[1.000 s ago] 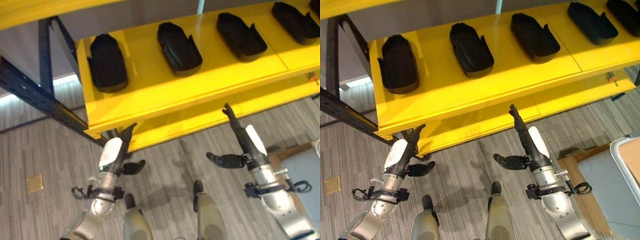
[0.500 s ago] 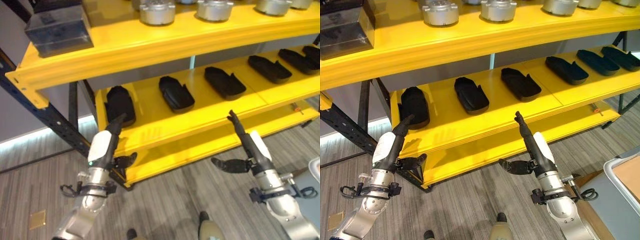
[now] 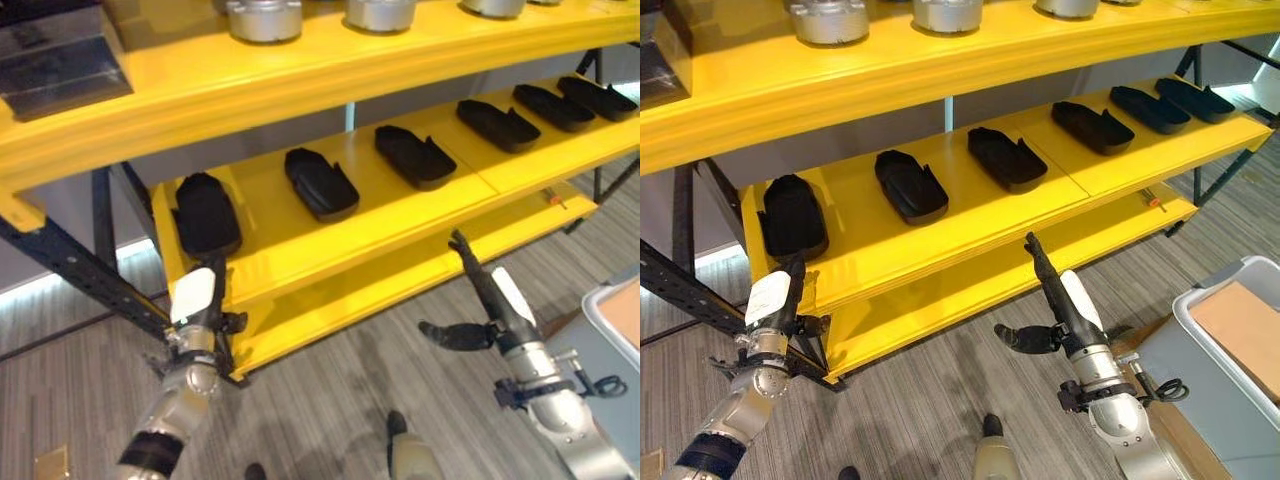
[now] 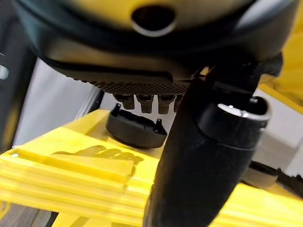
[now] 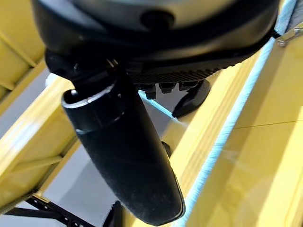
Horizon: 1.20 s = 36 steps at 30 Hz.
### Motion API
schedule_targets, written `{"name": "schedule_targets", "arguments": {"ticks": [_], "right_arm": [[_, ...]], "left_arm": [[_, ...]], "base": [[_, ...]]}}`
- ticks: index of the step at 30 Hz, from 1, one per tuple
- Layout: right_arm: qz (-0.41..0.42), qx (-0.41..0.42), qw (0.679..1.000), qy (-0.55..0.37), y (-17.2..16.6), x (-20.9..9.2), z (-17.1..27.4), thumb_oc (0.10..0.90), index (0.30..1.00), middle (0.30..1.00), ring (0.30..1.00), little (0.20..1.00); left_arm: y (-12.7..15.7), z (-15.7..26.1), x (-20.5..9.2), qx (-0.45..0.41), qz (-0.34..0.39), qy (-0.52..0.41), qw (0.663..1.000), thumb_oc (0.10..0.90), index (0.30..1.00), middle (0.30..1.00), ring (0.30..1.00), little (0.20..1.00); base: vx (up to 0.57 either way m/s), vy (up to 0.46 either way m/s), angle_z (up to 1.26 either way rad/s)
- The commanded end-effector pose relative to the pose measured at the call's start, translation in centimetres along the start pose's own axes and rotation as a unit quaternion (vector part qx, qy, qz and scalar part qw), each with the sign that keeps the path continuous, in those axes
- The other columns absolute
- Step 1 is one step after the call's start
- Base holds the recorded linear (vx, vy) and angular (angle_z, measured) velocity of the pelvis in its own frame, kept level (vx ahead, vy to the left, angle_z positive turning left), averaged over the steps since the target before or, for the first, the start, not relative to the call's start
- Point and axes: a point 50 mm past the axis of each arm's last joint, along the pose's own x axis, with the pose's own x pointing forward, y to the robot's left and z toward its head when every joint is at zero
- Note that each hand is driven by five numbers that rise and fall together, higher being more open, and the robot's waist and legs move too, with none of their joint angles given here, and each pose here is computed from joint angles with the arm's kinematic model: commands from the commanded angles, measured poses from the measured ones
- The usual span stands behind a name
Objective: Move parts from the plastic box to the shelf.
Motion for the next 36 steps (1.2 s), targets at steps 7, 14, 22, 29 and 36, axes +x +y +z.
{"name": "schedule_targets", "arguments": {"ticks": [7,14,22,29,36], "right_arm": [[-0.058,-0.011,0.986,-0.157,-2.5,1.8,5.3,0.9,1.0,1.0,1.0,1.0],[-0.066,-0.017,0.984,-0.166,-2.8,1.8,5.6,0.9,1.0,1.0,1.0,1.0],[-0.071,-0.023,0.982,-0.173,-3.2,1.9,5.8,0.9,1.0,1.0,1.0,1.0],[-0.071,-0.03,0.981,-0.18,-3.4,1.8,6.0,0.9,1.0,1.0,1.0,1.0],[-0.065,-0.03,0.982,-0.176,-3.4,1.5,5.9,0.9,1.0,1.0,1.0,1.0]], "left_arm": [[7.1,4.0,4.0,0.02,0.172,-0.088,0.981,0.9,1.0,1.0,1.0,1.0],[9.3,4.5,4.4,0.023,0.218,-0.098,0.971,0.9,1.0,1.0,1.0,1.0],[13.0,5.7,4.4,0.04,0.291,-0.135,0.946,0.9,1.0,1.0,1.0,1.0],[16.2,7.1,4.0,0.053,0.352,-0.175,0.918,0.9,1.0,1.0,1.0,1.0],[17.1,7.5,4.2,0.066,0.367,-0.18,0.91,0.9,1.0,1.0,1.0,1.0]], "base": [[-0.01,0.0,-0.02],[0.0,0.0,-0.01],[0.0,0.0,0.0],[0.0,0.0,0.0],[0.0,0.0,0.0]]}}
